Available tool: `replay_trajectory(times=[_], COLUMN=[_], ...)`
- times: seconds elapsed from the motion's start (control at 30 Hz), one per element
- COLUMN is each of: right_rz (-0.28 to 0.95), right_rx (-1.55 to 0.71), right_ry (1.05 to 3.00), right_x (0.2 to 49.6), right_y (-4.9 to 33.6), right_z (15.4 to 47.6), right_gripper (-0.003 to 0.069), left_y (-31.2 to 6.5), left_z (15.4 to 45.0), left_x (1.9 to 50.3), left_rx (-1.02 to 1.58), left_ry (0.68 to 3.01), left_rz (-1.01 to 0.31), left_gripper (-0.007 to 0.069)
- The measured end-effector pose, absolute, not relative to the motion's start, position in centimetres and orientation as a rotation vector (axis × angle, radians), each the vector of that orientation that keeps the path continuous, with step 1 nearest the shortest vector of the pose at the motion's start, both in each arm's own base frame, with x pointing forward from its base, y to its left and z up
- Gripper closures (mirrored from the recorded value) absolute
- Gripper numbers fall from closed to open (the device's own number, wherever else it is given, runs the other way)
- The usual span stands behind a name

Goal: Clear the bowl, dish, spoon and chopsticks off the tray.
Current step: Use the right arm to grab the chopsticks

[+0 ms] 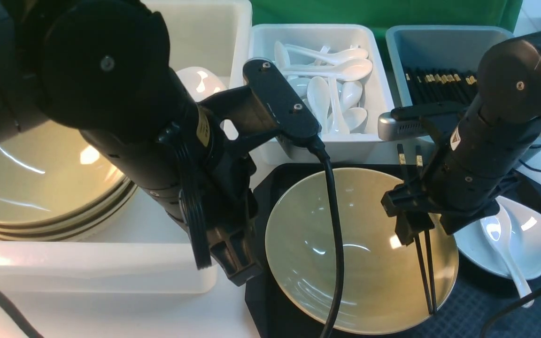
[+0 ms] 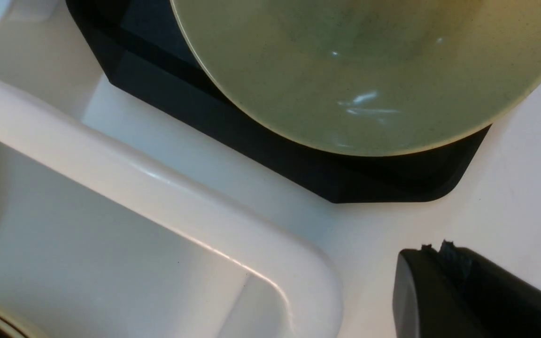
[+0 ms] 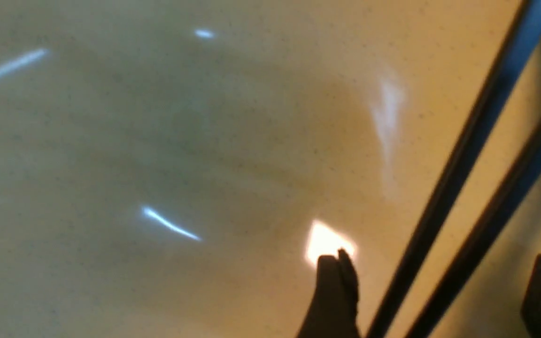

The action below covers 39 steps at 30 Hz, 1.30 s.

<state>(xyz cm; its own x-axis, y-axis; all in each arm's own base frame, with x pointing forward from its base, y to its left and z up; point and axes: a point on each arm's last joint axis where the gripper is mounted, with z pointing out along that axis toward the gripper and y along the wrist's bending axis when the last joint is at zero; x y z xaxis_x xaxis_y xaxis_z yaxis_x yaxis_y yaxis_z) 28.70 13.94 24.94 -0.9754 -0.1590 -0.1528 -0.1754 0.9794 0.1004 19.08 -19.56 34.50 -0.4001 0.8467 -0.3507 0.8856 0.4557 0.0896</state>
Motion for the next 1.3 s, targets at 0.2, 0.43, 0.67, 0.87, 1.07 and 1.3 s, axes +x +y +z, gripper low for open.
replay_trajectory(times=[0.2,0.43,0.67,0.87,1.07,1.3], right_rz=[0.174,0.171,0.172,0.178,0.176,0.191], right_rx=[-0.251,-0.248,-0.246,-0.241,-0.243,-0.296], right_ry=[3.002,3.009,3.007,3.002,3.007,2.96], right_x=[29.0,29.3,29.4,29.4,29.4,29.2], right_y=[14.2,14.4,14.4,14.4,14.4,14.4], right_z=[24.2,23.5,23.5,23.5,23.5,25.0], right_gripper=[0.0129,0.0139,0.0296,0.0475,0.0569,0.0571], left_y=[-19.6,-19.6,-19.6,-19.6,-19.6,-19.6], left_z=[34.5,34.5,34.5,34.5,34.5,34.5], left_x=[19.1,19.1,19.1,19.1,19.1,19.1], left_rx=[1.47,1.47,1.47,1.47,1.47,1.47], left_ry=[2.363,2.363,2.363,2.364,2.364,2.364], left_rz=[-0.157,-0.157,-0.157,-0.157,-0.157,-0.156], left_gripper=[0.0635,0.0635,0.0635,0.0635,0.0635,0.0635])
